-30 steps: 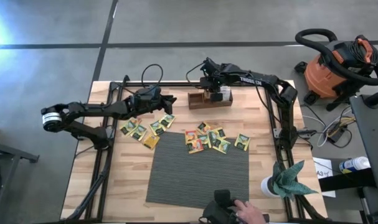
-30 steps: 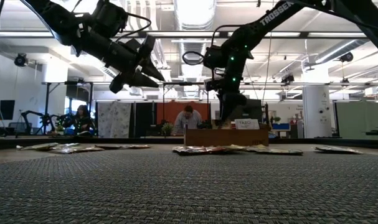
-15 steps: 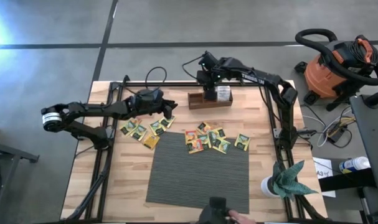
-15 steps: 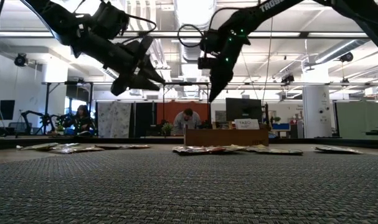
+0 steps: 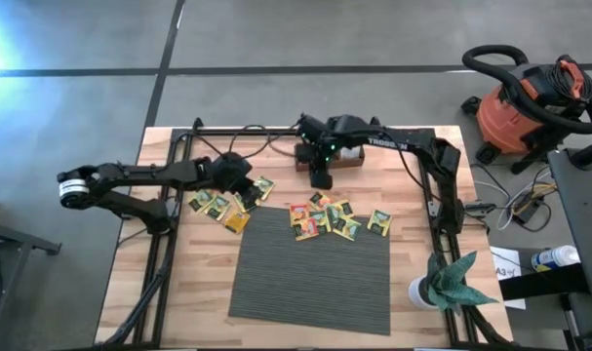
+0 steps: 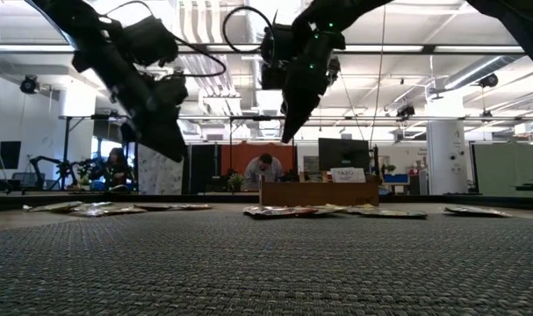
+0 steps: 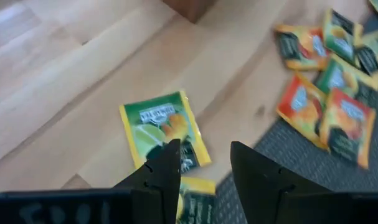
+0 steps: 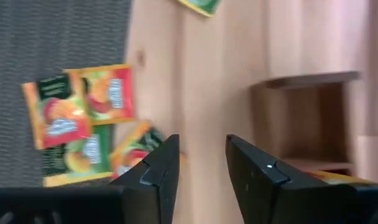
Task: Pick & Place Tea
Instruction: Put the orange tea bag into the middle section of the wooden organizer
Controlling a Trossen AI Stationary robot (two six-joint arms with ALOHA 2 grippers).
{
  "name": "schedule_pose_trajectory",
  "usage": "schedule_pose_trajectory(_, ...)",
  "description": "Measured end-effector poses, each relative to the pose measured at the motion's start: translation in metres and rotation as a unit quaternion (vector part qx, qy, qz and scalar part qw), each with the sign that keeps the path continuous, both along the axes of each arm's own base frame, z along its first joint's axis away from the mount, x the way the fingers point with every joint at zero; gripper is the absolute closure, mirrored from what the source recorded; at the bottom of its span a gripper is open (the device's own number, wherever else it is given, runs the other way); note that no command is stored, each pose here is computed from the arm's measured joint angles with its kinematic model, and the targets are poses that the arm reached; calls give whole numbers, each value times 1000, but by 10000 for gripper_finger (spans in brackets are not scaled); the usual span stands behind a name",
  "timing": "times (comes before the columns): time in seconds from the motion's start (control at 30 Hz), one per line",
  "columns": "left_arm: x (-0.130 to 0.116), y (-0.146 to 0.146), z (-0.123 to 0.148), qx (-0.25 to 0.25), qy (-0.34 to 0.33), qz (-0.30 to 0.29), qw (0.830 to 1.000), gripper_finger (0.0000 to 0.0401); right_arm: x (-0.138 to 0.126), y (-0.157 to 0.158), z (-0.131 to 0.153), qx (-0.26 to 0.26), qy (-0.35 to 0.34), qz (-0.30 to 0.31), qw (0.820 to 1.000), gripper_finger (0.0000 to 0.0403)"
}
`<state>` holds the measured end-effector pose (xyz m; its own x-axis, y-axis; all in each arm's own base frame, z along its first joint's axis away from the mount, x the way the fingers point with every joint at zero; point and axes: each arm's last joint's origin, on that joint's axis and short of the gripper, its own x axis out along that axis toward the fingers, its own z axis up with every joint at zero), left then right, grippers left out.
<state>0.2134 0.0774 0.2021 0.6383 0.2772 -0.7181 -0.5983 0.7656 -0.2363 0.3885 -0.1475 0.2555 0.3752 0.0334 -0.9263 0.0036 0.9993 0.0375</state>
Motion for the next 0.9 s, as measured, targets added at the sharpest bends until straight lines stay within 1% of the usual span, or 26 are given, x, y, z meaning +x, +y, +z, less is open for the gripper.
schedule_pose_trajectory(0.17,-5,-12,10,24,-3,-39,999,268,7,24,1,18,3,-12,1000,288)
schedule_pose_trajectory(0.27,-7,-16,14,39,-8,-48,998,268,7,37,4,29,5,-31,999,293)
schedule_pose_trajectory(0.43,-15,-19,7,52,2,-60,997,268,-3,60,9,49,17,-68,996,300)
schedule_pose_trajectory(0.63,-32,-24,-14,40,13,-65,997,268,-20,91,1,74,47,-135,987,303)
schedule_pose_trajectory(0.73,-42,-28,-20,26,1,-69,997,268,-18,110,-10,92,52,-160,981,300)
schedule_pose_trajectory(0.8,-47,-32,-22,15,-16,-84,996,268,-16,126,-15,103,50,-168,979,297)
schedule_pose_trajectory(0.9,-51,-35,-23,4,-50,-117,992,268,-11,150,-23,115,22,-160,980,294)
